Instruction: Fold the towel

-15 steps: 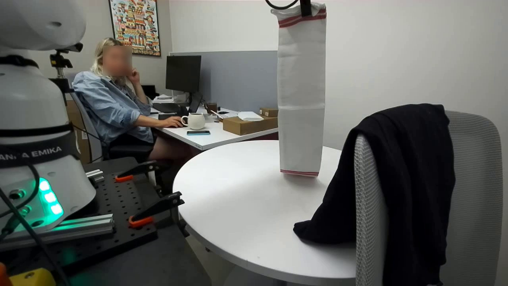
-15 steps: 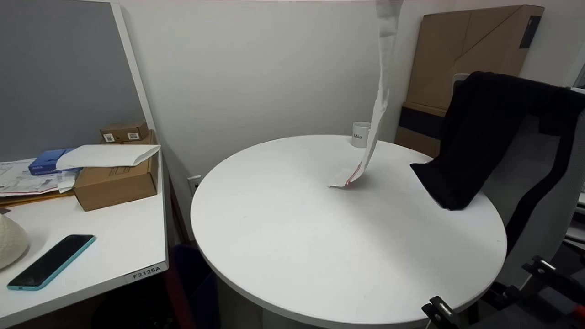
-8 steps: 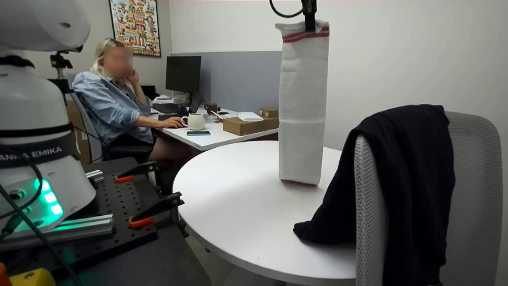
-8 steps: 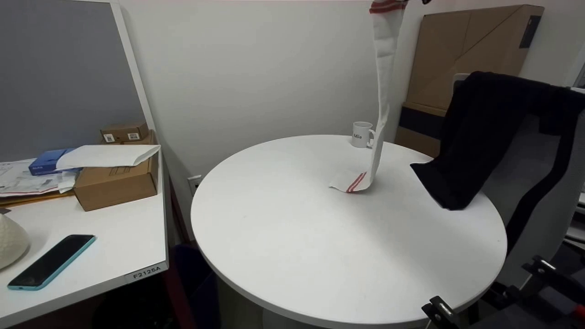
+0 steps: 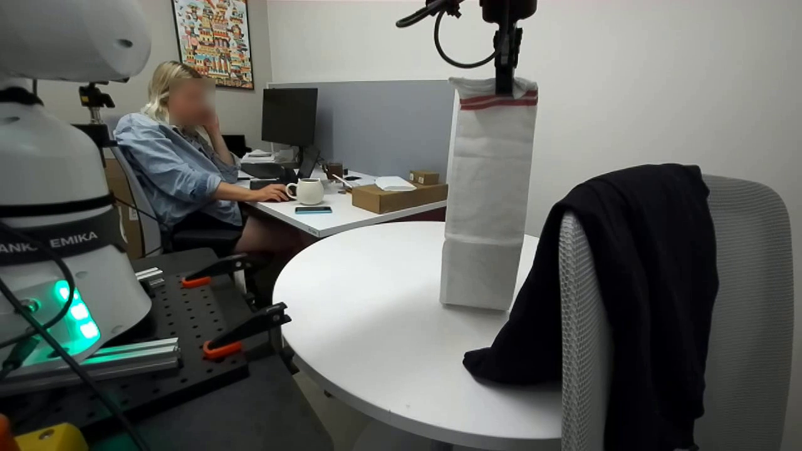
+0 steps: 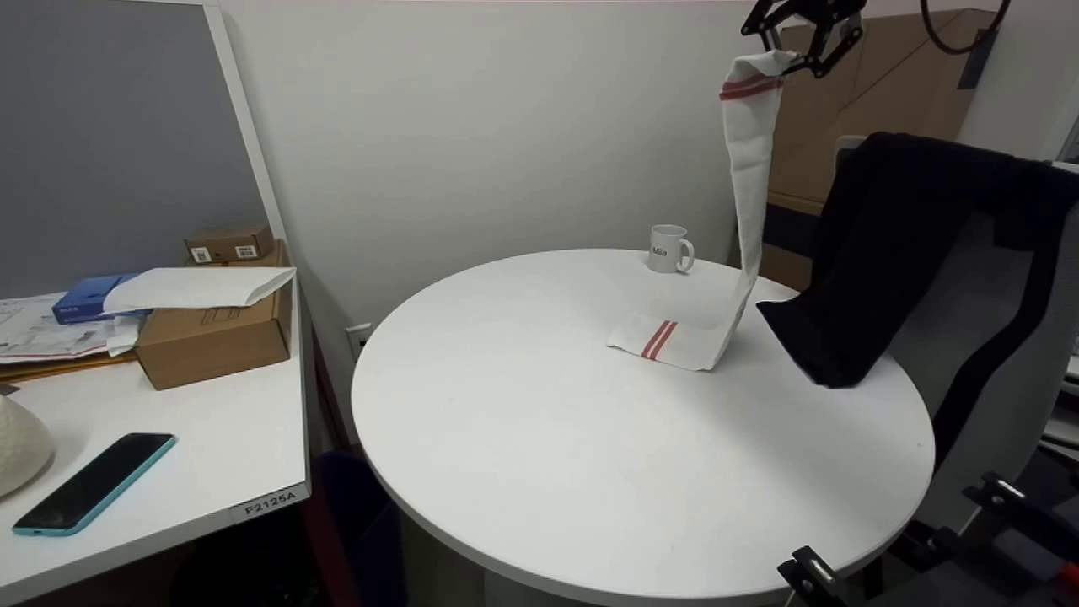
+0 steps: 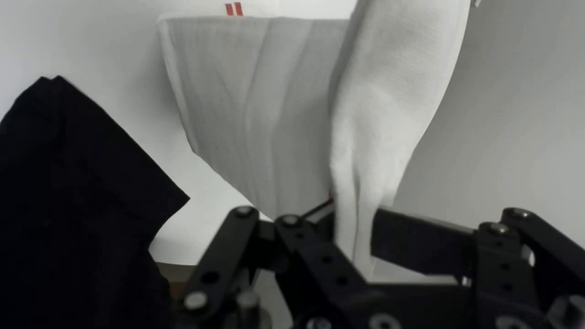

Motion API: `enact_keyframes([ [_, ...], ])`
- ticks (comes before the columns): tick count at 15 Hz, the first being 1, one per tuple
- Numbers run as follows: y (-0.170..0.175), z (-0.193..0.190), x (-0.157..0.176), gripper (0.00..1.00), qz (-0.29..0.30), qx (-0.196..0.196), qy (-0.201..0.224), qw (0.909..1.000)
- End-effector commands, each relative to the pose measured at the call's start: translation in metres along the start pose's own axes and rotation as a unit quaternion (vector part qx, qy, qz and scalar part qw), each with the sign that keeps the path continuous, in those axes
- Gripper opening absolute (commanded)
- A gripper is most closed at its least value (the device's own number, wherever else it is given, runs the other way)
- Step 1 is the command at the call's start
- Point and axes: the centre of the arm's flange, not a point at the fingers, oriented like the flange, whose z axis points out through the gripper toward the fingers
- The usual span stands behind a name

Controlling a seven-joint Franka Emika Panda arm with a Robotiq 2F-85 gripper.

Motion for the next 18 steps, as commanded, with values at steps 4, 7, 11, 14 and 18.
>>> enact_keyframes([
  [4,-0.037,0.027,0.005,0.0,-0.024,-0.005,-0.006,0.9997],
  [7,-0.062,0.037,-0.003,0.0,-0.043,0.008,-0.005,0.999],
  [11,-0.086,0.06,-0.014,0.0,-0.06,0.033,-0.006,0.9977],
  [14,-0.091,0.088,-0.016,0.0,-0.062,0.031,-0.012,0.9975],
  [18,-0.081,0.136,-0.018,0.0,-0.08,0.0,-0.015,0.9966],
])
